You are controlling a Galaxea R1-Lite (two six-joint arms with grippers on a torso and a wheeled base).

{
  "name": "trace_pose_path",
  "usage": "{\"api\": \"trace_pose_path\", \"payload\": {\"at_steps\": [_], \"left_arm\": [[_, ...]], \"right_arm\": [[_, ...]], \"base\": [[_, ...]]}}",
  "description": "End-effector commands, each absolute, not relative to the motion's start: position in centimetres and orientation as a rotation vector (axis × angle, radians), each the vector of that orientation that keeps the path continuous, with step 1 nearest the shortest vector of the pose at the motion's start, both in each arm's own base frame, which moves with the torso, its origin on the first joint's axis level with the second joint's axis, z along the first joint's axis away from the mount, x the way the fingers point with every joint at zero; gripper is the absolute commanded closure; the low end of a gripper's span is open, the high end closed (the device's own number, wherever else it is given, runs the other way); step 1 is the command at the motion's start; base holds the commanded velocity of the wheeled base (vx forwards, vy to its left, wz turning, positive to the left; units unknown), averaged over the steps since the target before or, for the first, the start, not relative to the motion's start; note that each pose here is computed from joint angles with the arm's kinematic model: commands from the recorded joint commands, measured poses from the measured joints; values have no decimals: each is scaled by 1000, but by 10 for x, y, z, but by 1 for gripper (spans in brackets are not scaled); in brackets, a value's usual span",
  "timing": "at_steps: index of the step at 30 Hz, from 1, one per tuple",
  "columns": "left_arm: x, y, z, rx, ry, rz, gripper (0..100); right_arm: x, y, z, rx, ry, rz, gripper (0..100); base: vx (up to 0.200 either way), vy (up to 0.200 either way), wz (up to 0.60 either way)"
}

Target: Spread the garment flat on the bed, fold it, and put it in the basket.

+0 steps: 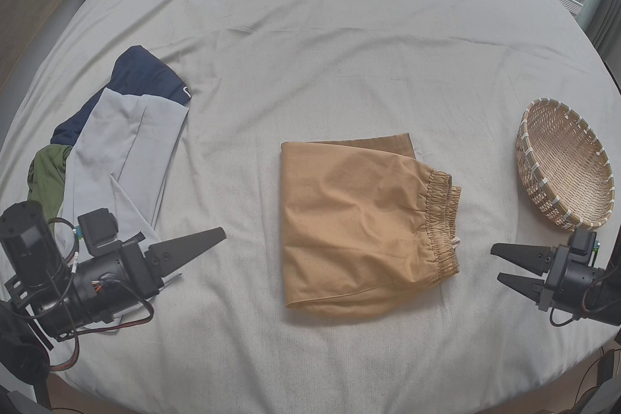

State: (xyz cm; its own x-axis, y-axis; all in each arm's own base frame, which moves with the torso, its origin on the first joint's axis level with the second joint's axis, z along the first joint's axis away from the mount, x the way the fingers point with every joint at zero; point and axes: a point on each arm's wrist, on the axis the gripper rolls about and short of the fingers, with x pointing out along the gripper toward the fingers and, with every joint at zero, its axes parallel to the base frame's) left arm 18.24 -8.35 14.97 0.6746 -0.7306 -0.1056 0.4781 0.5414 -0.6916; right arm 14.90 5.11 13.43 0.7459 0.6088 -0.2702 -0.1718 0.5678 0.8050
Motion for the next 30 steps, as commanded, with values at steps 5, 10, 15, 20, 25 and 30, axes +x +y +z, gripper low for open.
{"api": "trace_pose_path", "payload": {"at_steps": [5,10,15,20,25,30], "left_arm": [[153,-60,163,-696,300,-714,0],[146,-58,157,-698,315,-707,0],[142,-56,153,-698,327,-699,0],[139,-53,154,-700,312,-693,0],[137,-52,153,-700,314,-690,0],[135,-52,154,-700,305,-694,0]], "right_arm": [[193,76,101,827,674,453,0],[203,81,91,824,679,444,0],[213,85,78,823,677,443,0],[215,92,74,819,675,467,0],[222,97,65,811,665,442,0],[227,103,61,809,633,466,0]], "base": [[0,0,0],[0,0,0],[0,0,0],[0,0,0],[0,0,0],[0,0,0]]}}
